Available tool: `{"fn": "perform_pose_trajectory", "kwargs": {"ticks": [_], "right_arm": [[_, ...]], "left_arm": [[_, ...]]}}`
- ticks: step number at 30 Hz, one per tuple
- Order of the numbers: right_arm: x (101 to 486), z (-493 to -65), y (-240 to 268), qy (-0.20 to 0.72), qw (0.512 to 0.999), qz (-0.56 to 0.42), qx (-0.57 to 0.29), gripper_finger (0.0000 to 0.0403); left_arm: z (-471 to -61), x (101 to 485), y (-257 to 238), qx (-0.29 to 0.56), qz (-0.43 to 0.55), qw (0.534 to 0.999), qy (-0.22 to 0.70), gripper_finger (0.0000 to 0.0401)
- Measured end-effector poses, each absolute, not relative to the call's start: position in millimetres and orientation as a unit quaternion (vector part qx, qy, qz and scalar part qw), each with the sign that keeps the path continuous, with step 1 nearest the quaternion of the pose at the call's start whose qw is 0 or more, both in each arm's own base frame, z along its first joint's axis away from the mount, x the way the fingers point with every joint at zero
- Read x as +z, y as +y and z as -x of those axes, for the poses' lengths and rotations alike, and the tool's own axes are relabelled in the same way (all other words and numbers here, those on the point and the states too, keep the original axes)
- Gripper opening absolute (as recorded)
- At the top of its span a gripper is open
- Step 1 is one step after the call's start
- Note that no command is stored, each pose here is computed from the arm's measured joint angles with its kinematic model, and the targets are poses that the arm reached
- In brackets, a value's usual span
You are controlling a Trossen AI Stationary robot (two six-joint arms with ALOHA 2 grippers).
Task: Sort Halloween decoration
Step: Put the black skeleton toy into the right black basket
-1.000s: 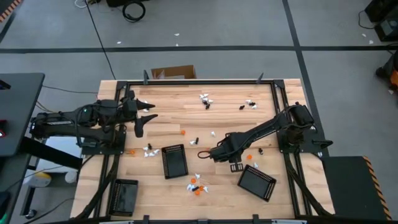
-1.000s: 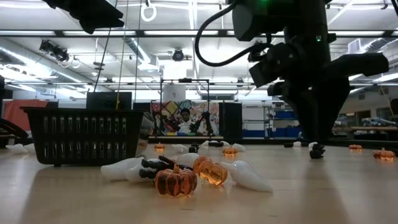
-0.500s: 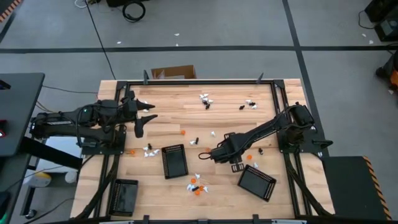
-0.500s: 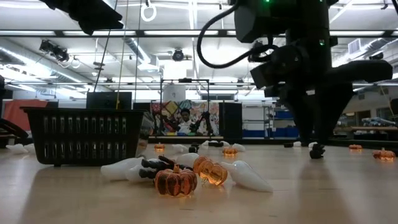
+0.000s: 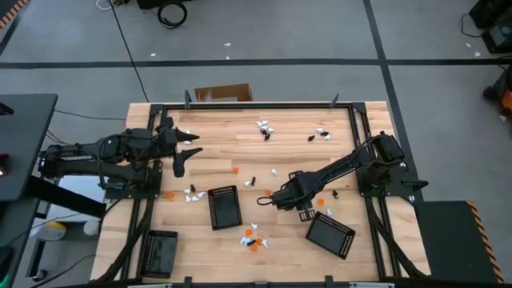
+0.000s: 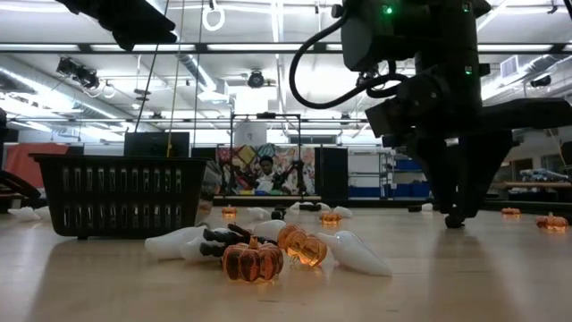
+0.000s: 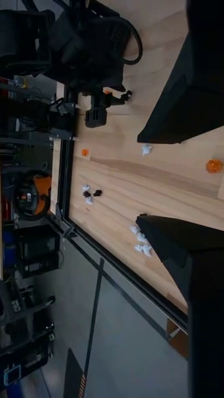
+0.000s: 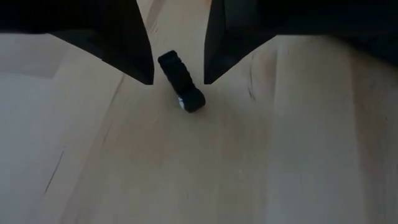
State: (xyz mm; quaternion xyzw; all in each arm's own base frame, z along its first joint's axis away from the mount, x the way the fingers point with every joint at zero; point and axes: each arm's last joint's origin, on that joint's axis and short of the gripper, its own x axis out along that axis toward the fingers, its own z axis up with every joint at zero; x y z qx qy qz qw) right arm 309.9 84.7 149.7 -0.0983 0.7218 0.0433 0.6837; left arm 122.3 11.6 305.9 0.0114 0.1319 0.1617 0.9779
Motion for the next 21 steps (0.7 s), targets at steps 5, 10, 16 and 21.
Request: {"fn": "perform_pose_trajectory", "kwargs": {"ticks": [5, 10, 16, 21], "right_arm": [[149, -310, 85, 0.718, 0.687, 0.104, 0.045, 0.0108], [140, -304, 83, 0.724, 0.679, 0.104, 0.053, 0.0082], [139, -304, 83, 0.725, 0.681, 0.100, 0.039, 0.0032], [149, -306, 83, 0.727, 0.680, 0.094, 0.031, 0.0027]], "left_arm": [[-122, 306, 12, 0.162, -0.012, 0.978, 0.132, 0.0208], [-122, 306, 12, 0.162, -0.012, 0.978, 0.132, 0.0208], [-122, 306, 12, 0.161, -0.012, 0.978, 0.132, 0.0208], [-122, 306, 12, 0.161, -0.012, 0.978, 0.132, 0.0208]]}}
